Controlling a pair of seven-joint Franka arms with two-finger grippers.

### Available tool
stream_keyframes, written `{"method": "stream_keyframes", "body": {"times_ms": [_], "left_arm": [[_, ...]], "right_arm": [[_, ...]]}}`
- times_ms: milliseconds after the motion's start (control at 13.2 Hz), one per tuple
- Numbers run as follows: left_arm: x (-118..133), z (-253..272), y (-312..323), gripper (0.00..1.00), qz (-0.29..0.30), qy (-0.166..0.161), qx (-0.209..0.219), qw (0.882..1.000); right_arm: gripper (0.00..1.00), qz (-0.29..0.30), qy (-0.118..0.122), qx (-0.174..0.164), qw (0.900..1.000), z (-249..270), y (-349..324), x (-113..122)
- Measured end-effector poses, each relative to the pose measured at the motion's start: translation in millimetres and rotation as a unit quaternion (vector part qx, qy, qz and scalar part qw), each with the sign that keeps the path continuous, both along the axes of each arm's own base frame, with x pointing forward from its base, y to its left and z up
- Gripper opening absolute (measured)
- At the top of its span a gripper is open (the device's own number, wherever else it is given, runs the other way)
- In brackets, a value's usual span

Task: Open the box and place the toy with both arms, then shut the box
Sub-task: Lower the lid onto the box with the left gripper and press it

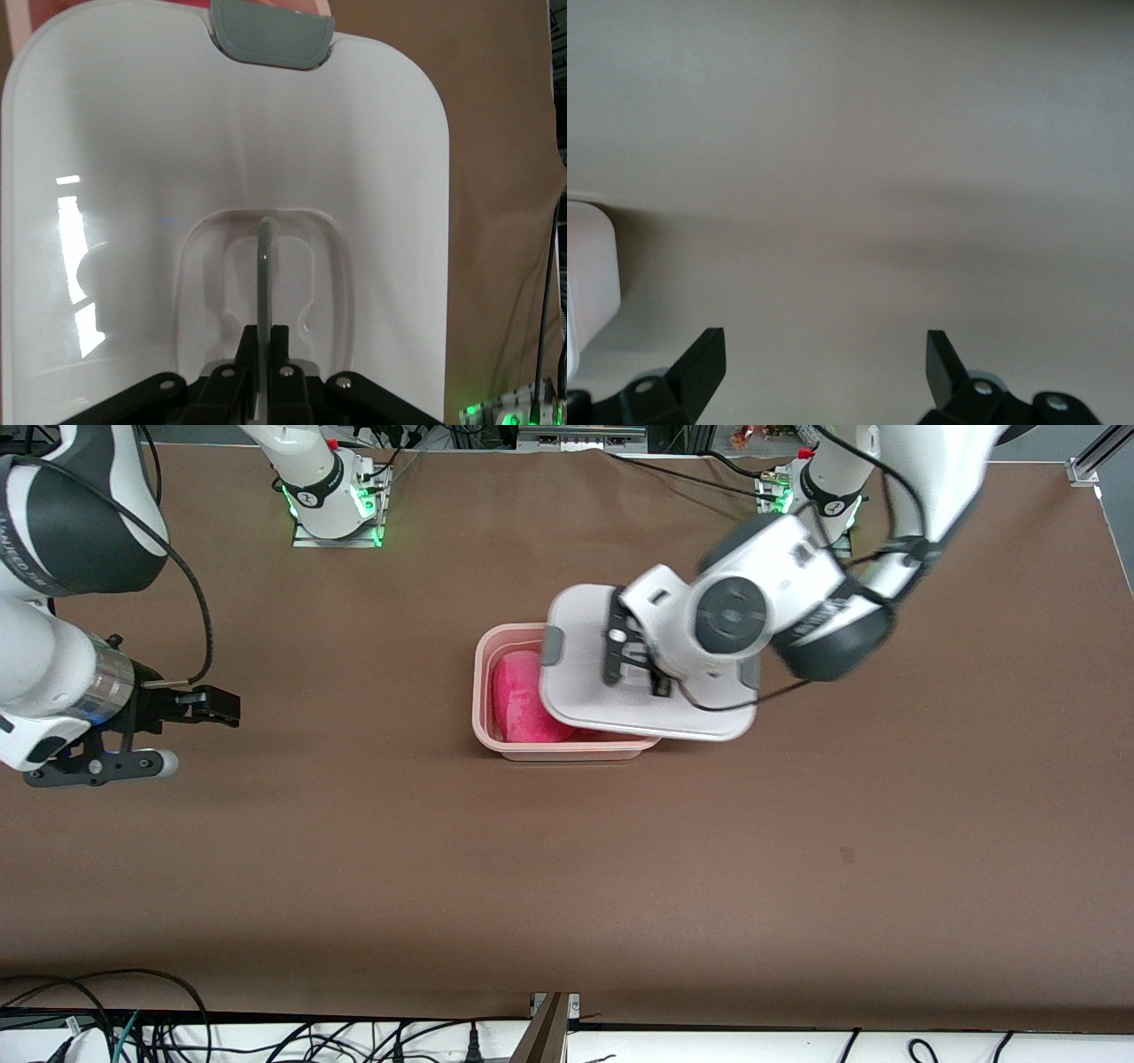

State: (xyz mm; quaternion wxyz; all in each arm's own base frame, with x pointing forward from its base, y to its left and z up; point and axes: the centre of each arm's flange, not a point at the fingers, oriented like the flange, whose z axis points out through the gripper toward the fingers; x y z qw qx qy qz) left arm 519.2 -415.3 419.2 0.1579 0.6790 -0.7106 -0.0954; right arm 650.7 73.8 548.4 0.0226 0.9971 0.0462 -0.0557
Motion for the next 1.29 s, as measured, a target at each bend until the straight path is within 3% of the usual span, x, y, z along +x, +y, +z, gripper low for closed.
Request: {"method": "stream_keyframes", "body": {"times_ms": [228, 456, 835, 1291], "left_arm": [[-38, -21, -66, 0.07, 0.011, -0.024, 0.011, 1.000], [-55, -51, -102, 0.07, 0.005, -0.060, 0.021, 0.998], [-33, -52, -92, 0.07, 0.027, -0.079, 0.017, 0.996], [-6, -51, -67, 0.10, 0.052, -0.081, 0.018, 0.995]], "right_arm": [[1.00, -0.030, -0.018, -0.004, 0.999, 19, -29, -13], [1.00, -0.060, -0.033, -0.017, 0.998, 40, -62, -27], [1.00, -0.102, -0.026, 0.008, 0.994, 47, -103, -55], [1.00, -0.077, -0.015, 0.014, 0.997, 46, -122, -67]]}}
